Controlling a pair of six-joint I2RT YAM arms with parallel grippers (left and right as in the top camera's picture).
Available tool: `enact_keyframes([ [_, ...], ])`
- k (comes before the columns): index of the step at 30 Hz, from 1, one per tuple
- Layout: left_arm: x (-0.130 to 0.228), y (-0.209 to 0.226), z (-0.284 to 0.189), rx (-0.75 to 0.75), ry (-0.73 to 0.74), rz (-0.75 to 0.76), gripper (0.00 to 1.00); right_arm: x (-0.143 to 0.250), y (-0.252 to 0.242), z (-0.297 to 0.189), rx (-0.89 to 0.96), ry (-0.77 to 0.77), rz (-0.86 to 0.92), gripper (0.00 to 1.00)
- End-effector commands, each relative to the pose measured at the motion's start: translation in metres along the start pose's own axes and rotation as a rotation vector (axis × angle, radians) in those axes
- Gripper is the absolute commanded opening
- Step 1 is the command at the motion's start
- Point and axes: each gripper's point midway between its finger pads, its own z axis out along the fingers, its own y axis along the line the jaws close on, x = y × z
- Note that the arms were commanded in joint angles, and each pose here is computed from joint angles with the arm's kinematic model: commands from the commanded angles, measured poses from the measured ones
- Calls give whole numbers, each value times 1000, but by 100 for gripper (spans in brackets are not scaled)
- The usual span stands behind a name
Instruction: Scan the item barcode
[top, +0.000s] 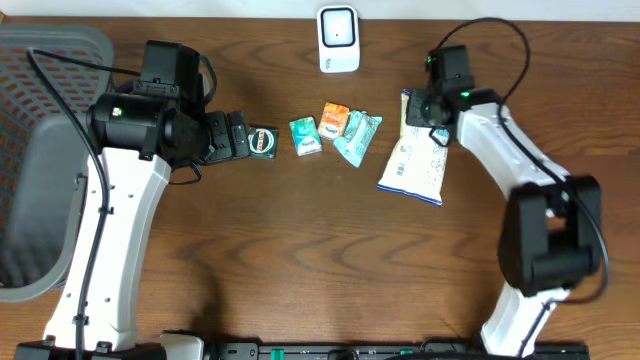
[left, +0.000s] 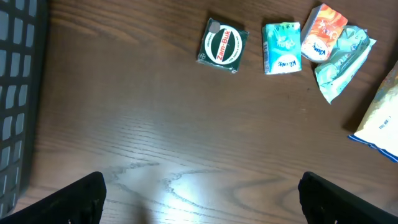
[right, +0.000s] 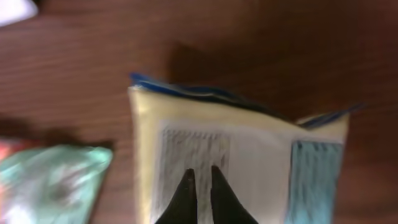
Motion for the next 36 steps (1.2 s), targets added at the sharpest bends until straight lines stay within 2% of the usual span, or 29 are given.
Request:
enact_keyframes([
  [1, -1, 1, -1, -5, -4, 1, 98, 2, -16, 28, 95, -18, 8, 6],
  [5, -1, 1, -1, -6, -4, 1, 98, -7, -17, 19, 92, -37, 10, 8],
  [10, -1, 1, -1, -5, -4, 1, 98, -24, -20, -27, 91, -56, 16, 10],
  [11, -1, 1, -1, -5, -4, 1, 98, -25, -21, -39, 89, -55, 19, 15],
  [12, -1, 1, -1, -5, -4, 1, 98, -25, -23, -49, 89, -54, 21, 23],
  [13, -1, 1, -1, -5, -4, 1, 98, -23, -26, -64, 91, -47, 24, 42],
  [17, -1, 1, -1, -5, -4, 1, 98, 0, -39, -87, 121, 44, 26, 67],
  [18, -1, 1, -1, -5, -4, 1, 98, 19, -44, -90, 124, 128, 37, 99],
  [22, -1, 1, -1, -5, -4, 1, 98, 56, -46, -81, 59, 283, 73, 99],
  [27, -1, 1, -1, -5, -4, 1, 98, 76, -47, -51, -49, 317, 138, 99],
  [36, -1, 1, -1, -6, -4, 1, 98, 62, -53, -42, -356, 256, 309, 99],
])
